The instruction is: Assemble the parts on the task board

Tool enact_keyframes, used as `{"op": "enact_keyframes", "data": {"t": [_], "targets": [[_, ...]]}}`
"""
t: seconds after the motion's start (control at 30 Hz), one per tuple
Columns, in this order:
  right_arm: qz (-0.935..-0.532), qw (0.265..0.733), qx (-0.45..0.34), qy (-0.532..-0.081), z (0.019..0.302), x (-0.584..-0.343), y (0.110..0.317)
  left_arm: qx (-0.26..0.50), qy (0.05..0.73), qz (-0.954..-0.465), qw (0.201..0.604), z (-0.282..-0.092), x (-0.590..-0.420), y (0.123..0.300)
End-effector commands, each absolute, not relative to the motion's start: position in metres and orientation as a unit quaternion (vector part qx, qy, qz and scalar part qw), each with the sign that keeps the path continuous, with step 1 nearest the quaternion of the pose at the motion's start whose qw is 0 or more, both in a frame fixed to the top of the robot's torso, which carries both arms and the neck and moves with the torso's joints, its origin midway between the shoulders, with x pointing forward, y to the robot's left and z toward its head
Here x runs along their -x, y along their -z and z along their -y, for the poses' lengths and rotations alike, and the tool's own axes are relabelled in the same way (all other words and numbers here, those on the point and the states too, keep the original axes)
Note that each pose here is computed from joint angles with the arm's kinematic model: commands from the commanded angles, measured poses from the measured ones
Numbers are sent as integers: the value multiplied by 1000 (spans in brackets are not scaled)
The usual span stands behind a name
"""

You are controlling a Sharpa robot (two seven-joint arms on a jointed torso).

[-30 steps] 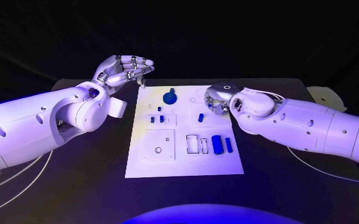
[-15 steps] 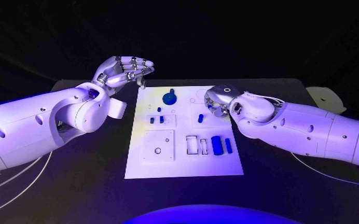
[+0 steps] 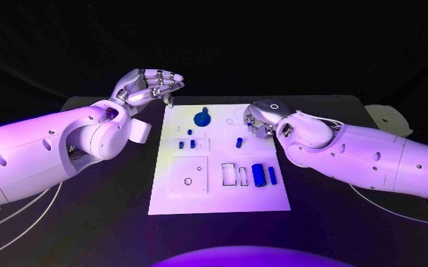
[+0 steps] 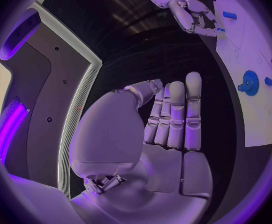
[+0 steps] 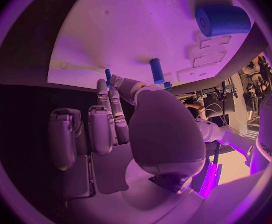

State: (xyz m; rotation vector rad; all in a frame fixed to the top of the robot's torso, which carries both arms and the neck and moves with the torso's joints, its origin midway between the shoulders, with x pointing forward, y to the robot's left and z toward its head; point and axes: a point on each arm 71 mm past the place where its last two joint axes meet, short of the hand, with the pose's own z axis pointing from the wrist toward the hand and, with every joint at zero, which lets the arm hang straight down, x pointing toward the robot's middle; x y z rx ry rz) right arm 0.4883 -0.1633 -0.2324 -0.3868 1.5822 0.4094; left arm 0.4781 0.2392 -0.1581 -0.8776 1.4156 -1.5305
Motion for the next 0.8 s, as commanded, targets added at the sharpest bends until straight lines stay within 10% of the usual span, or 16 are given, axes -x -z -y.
{"op": "enact_keyframes", "data": {"t": [0.03,0.8], "targets": [[-689,677,166,-199,165,-486,225,350,618,-566,419,-238,-477,157],[-642,665,159,-347,117,-416,184,350,618,-565,420,-236,-479,159]]}}
